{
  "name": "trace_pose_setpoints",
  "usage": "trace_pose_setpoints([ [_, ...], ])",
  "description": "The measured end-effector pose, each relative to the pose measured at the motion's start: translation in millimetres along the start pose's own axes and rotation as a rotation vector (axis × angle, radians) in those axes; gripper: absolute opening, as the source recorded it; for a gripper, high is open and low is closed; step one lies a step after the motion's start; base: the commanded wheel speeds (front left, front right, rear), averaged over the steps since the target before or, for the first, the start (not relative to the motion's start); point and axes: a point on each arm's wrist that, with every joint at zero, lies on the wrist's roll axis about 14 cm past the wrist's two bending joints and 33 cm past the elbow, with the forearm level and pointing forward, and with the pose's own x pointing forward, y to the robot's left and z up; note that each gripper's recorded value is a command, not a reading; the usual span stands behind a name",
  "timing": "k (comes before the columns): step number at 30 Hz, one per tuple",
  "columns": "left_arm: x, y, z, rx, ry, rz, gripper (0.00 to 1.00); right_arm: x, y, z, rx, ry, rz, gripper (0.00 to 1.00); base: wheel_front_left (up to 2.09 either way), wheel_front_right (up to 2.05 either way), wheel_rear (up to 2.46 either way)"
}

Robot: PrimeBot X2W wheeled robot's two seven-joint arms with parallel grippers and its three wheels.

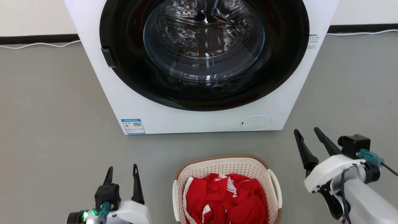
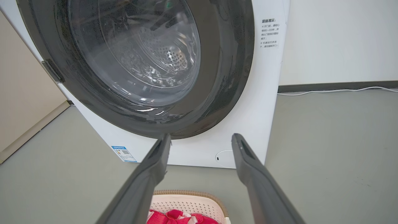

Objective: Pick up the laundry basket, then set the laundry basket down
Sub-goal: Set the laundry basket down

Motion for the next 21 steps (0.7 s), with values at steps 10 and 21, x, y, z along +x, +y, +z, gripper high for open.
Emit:
trace_pose_setpoints([
  [10, -16.7, 14.7, 11.4, -0.014, -0.056, 0.039, 1.00, -27.2, -6.2, 13.8, -0.011, -0.103, -0.032, 1.00, 0.00, 0.00, 0.00],
  [21, -39.0, 18.1, 14.2, -0.013, -0.077, 0.040, 1.00, -61.6, -19.1, 5.7, -0.014, -0.123, -0.097, 1.00, 0.00, 0.00, 0.00],
])
